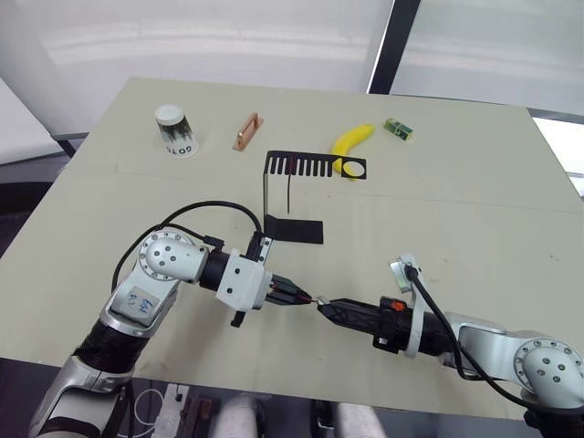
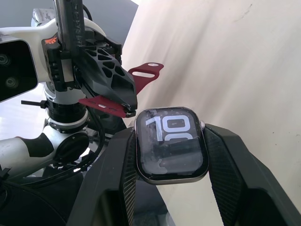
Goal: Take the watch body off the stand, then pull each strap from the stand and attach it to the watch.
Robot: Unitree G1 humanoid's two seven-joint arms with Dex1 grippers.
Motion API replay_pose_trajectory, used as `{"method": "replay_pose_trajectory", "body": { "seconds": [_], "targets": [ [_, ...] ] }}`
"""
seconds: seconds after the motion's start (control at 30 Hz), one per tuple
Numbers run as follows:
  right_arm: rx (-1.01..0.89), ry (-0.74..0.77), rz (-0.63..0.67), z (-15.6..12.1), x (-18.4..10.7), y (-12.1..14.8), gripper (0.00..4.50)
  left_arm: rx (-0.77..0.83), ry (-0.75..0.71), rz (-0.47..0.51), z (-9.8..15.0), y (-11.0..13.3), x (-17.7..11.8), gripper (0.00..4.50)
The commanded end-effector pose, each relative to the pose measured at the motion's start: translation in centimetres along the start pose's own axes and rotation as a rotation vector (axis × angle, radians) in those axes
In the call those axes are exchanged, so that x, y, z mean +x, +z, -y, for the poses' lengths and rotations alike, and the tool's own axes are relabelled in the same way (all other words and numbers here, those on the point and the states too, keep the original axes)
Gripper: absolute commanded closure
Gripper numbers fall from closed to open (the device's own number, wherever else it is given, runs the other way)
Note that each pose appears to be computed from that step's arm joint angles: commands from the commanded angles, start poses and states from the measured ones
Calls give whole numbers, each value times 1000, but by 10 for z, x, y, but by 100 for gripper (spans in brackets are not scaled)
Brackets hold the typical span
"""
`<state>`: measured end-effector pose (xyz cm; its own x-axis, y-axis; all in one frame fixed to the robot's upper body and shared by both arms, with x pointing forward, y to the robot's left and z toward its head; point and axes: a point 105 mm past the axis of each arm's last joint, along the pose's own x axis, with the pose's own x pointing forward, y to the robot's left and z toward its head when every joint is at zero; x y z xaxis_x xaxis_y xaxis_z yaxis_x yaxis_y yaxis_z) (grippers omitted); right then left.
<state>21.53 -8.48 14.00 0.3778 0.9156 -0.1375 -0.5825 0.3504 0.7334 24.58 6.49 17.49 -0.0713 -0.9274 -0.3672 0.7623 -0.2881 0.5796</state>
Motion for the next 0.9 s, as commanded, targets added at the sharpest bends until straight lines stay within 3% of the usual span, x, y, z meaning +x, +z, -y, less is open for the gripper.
{"method": "replay_pose_trajectory", "body": {
  "seconds": [0.03, 0.9],
  "targets": [
    [-20, 45, 3, -14, 3, -1, 289, 28, 16, -1, -4, 2, 0, 450],
    [-14, 34, 12, -13, 5, -2, 289, 19, -1, 6, 1, 1, 7, 450]
  ]
}}
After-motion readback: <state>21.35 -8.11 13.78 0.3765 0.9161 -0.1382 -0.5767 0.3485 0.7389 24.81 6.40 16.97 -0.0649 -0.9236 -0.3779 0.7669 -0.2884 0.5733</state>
